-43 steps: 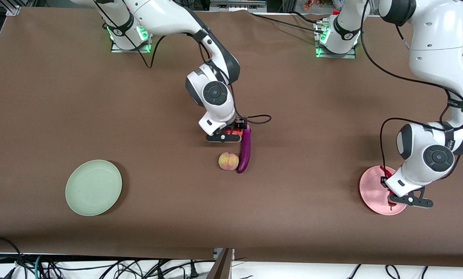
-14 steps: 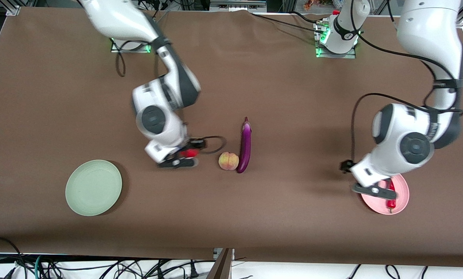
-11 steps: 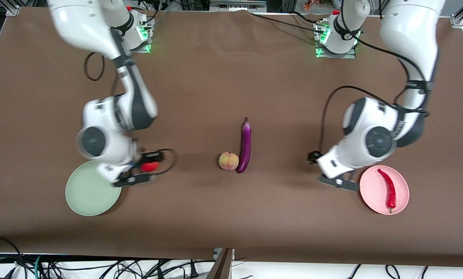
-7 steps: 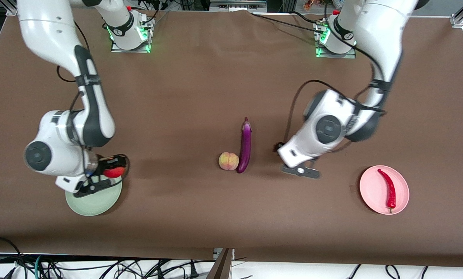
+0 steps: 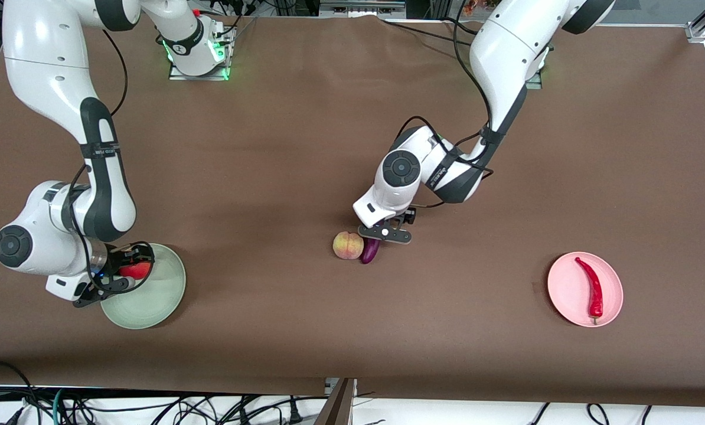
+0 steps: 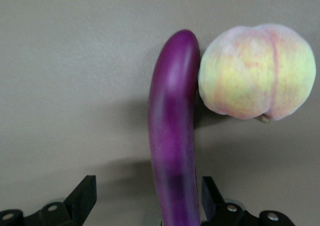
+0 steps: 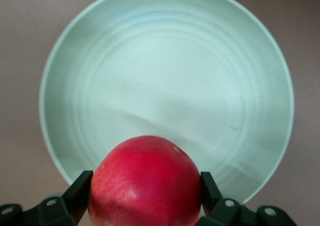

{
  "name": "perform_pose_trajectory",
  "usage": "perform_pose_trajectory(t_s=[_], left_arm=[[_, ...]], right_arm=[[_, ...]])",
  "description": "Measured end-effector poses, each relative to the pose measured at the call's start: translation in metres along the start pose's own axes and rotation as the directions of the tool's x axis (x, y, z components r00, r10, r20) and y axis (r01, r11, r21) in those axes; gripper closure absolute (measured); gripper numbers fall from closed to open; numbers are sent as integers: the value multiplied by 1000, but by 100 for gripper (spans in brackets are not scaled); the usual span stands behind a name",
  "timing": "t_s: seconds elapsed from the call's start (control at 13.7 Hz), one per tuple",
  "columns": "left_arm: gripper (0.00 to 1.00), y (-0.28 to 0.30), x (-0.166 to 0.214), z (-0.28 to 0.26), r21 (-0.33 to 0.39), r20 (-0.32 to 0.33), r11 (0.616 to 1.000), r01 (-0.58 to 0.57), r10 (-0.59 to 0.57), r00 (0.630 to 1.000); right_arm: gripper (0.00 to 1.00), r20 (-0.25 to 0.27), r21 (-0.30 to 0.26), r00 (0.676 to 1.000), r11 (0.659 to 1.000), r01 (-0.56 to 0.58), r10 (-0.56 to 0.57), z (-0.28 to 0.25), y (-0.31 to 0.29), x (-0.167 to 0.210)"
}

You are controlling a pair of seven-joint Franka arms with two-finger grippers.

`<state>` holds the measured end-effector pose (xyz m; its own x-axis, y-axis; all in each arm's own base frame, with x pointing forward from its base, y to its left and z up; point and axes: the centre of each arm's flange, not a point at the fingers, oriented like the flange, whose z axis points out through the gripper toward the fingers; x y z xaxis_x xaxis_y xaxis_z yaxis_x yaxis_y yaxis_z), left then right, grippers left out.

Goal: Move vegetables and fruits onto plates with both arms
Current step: 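Lower the nectarine onto the green plate while the left gripper reaches the eggplant, then grasp the purple eggplant with the left gripper while the right gripper withdraws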

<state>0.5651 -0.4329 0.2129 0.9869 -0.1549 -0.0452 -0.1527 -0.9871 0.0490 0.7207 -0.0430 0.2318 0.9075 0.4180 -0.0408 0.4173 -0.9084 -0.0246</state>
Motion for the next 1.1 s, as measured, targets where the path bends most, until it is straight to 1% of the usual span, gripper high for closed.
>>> perform_pose_trajectory(t_s=[0.07,0.15,0.22,0.37,0.44,0.51,0.58,0.73,0.8,0.95,1.1], left_arm=[[15,3,-4,5,4,7,1000,-8,8,1000],[15,6,-8,11,9,17,1000,-13,13,1000],[22,6,-11,17,14,28,1000,-15,15,1000],[41,5,-12,29,15,36,1000,-14,14,999],[42,4,-13,34,15,38,1000,-13,13,999],[51,4,-12,36,15,38,1000,-12,12,999],[62,3,-12,35,14,35,1000,-12,11,999],[63,0,-8,33,15,27,1000,-7,6,1000],[63,-3,-5,30,16,23,1000,-1,0,1000],[64,-21,4,16,50,37,998,23,-25,999],[64,-56,23,-17,73,16,995,74,-76,997]], right_arm=[[9,-11,-11,1000,1000,9,-9,6,9,-3],[9,-20,-21,1000,1000,20,-20,12,19,-7],[9,-26,-29,999,999,27,-28,18,29,-11],[9,-34,-34,999,999,26,-27,23,41,-17],[9,-35,-32,999,999,23,-24,23,43,-18],[9,-39,-30,999,999,24,-25,23,42,-17],[2,-46,-27,998,999,30,-31,21,38,-13],[0,-75,-16,996,998,54,-55,7,21,4],[0,-81,3,995,998,57,-56,-3,6,15],[0,-72,39,997,999,28,-25,-24,-31,38],[0,-59,55,998,998,-31,35,-37,-79,60]])
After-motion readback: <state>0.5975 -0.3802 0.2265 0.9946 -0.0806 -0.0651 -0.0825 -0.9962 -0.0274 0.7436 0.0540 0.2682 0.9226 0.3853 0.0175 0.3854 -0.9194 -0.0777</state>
